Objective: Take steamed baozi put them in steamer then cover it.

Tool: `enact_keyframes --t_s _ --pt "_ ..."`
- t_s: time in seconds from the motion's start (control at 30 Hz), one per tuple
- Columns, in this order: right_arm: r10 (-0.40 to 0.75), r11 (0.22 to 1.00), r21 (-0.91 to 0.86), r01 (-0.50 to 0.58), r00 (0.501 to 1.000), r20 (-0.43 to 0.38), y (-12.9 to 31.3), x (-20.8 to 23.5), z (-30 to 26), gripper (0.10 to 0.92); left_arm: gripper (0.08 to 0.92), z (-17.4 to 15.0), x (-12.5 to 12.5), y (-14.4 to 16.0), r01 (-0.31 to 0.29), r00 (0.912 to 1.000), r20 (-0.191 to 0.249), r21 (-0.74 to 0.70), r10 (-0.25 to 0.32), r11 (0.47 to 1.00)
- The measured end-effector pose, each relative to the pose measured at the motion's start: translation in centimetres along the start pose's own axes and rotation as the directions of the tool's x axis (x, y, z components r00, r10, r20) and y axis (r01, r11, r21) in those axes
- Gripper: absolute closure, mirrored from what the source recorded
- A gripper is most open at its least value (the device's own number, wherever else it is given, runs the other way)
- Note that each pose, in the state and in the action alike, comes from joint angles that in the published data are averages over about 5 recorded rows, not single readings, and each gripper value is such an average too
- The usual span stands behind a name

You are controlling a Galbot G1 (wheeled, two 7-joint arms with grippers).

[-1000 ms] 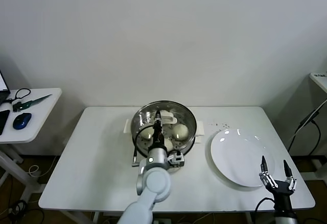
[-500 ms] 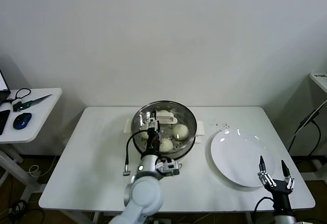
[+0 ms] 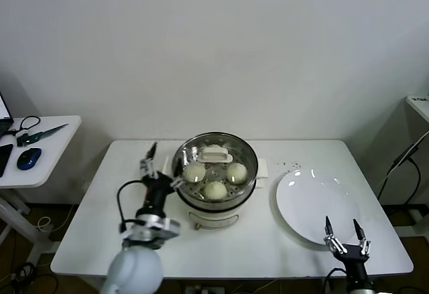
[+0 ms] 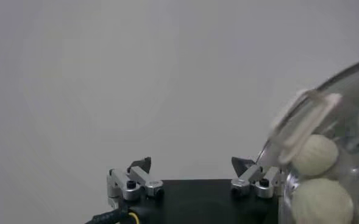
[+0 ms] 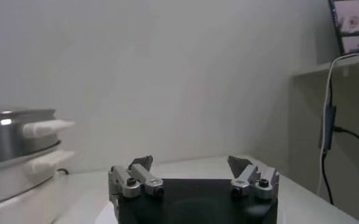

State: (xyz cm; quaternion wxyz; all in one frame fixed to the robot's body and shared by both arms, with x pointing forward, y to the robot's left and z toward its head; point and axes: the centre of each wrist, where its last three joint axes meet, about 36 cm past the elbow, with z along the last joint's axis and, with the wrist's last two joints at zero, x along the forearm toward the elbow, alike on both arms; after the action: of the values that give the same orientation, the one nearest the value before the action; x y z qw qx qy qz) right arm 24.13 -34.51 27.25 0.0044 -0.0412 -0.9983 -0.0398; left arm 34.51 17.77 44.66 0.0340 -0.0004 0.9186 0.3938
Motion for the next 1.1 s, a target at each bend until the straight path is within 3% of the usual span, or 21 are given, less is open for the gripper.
enact_keyframes --t_s 0.2,0.5,0.77,1.1 --pt "-0.017 0.999 0.033 0.017 1.0 -0.022 0.1 0.2 0.6 0.2 0.177 6.7 1.7 1.1 -0.03 0.9985 -0.035 0.287 0.041 0.957" --pt "-0.036 0.998 0.054 0.039 0.998 -0.048 0.1 0.2 1.2 0.2 0.177 14.1 4.6 -1.7 -0.018 0.9931 -0.087 0.556 0.079 0.831" --pt "-0.048 0.997 0.061 0.052 0.997 -0.056 0.1 0.2 1.4 0.2 0.177 16.9 6.4 -3.0 0.049 0.9893 -0.136 0.654 0.054 0.755" --pt "-0.054 0.996 0.062 0.058 0.997 -0.062 0.1 0.2 1.5 0.2 0.177 18.3 7.7 -3.7 0.091 0.9844 -0.171 0.701 0.043 0.707"
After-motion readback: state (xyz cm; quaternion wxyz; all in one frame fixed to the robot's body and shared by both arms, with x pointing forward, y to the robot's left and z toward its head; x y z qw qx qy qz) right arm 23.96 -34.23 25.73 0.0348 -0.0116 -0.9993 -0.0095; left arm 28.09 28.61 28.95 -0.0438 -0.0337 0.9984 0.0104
